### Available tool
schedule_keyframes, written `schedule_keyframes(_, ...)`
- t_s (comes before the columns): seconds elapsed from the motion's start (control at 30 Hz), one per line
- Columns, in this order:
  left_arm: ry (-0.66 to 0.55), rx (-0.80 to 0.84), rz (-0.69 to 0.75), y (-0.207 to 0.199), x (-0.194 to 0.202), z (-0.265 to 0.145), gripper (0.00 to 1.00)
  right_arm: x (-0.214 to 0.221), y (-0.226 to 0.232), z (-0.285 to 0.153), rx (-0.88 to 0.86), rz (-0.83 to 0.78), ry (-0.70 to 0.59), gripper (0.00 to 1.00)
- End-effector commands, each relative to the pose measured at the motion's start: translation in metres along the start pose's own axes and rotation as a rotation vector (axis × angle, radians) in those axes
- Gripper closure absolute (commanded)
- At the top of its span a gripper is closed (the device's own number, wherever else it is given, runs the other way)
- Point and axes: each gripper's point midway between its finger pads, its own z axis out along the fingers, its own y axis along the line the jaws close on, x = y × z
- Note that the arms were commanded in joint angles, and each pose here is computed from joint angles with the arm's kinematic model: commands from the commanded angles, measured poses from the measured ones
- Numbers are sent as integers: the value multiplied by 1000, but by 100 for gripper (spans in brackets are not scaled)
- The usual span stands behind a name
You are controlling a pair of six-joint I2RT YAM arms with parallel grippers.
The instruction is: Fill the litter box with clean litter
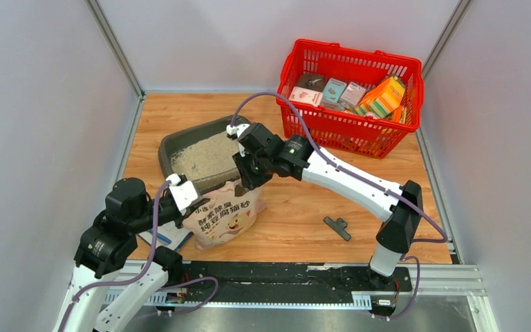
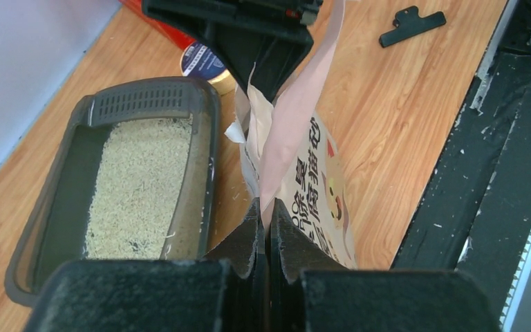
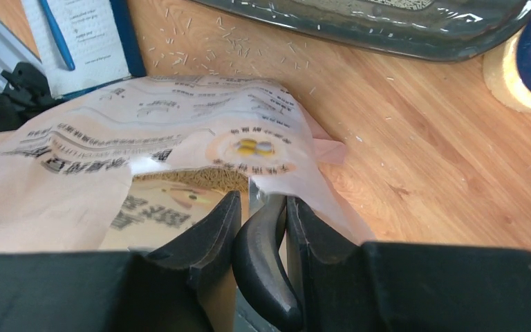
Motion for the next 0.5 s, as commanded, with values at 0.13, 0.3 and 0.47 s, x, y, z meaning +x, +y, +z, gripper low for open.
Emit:
schedule_keyframes(0.13, -295, -6, 123, 3, -85, -20, 100, 10, -32, 18, 194, -8, -108, 100)
schedule_keyframes(0.3, -302, -5, 101, 4, -84, -16, 100, 44, -27, 40, 170, -1, -9, 100)
schedule_keyframes(0.47, -264, -30, 101, 11, -78, -13, 100, 77, -8, 62, 54, 72, 107, 100)
